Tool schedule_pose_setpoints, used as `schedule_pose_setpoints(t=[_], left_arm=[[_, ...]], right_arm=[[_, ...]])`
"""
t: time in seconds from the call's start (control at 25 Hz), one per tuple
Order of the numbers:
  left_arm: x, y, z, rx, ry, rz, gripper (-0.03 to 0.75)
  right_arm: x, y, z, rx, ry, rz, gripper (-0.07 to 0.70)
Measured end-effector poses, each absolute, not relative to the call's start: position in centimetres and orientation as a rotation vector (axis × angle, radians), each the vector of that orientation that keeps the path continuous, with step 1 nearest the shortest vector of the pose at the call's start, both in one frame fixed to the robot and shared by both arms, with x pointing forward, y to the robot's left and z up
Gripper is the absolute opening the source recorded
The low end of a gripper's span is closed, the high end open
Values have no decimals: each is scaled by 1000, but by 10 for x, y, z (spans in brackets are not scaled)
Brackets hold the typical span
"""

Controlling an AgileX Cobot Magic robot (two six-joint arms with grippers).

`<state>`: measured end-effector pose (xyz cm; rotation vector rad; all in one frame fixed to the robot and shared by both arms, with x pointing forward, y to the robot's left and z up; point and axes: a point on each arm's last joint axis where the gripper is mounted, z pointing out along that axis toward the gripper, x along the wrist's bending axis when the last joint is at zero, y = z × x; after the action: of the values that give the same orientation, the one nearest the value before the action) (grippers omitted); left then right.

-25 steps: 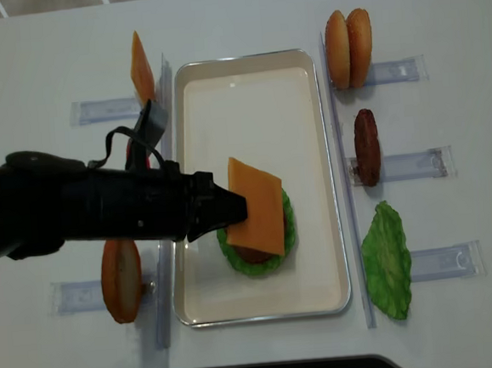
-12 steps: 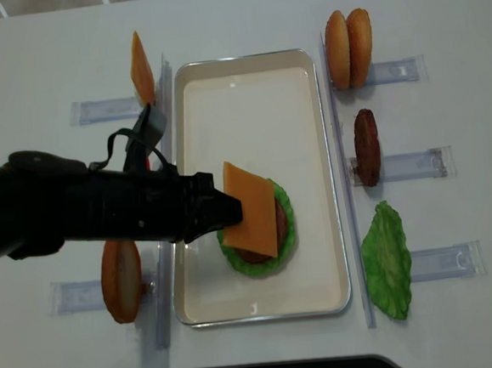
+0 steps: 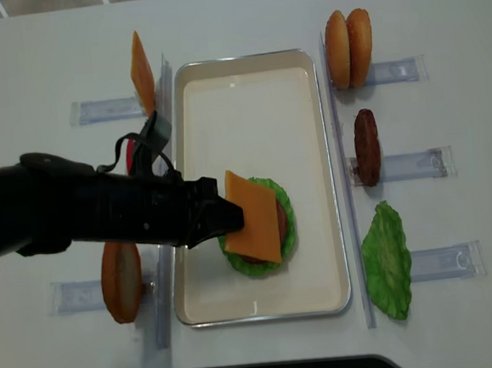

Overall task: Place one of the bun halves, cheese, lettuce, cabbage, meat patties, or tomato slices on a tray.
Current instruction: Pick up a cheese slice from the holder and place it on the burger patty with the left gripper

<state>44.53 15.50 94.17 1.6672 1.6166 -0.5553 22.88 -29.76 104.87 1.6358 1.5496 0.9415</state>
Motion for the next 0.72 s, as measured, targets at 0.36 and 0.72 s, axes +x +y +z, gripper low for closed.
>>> schedule_pose_setpoints(t=[0.36,0.72], left_arm=[[445,156,940,1693,1607,-547,34],[448,162,935,1759,1624,-430,246]], right_arm=[[229,-298,1049,1636,1550,942,539],[229,-298,1049,1636,1550,942,539]])
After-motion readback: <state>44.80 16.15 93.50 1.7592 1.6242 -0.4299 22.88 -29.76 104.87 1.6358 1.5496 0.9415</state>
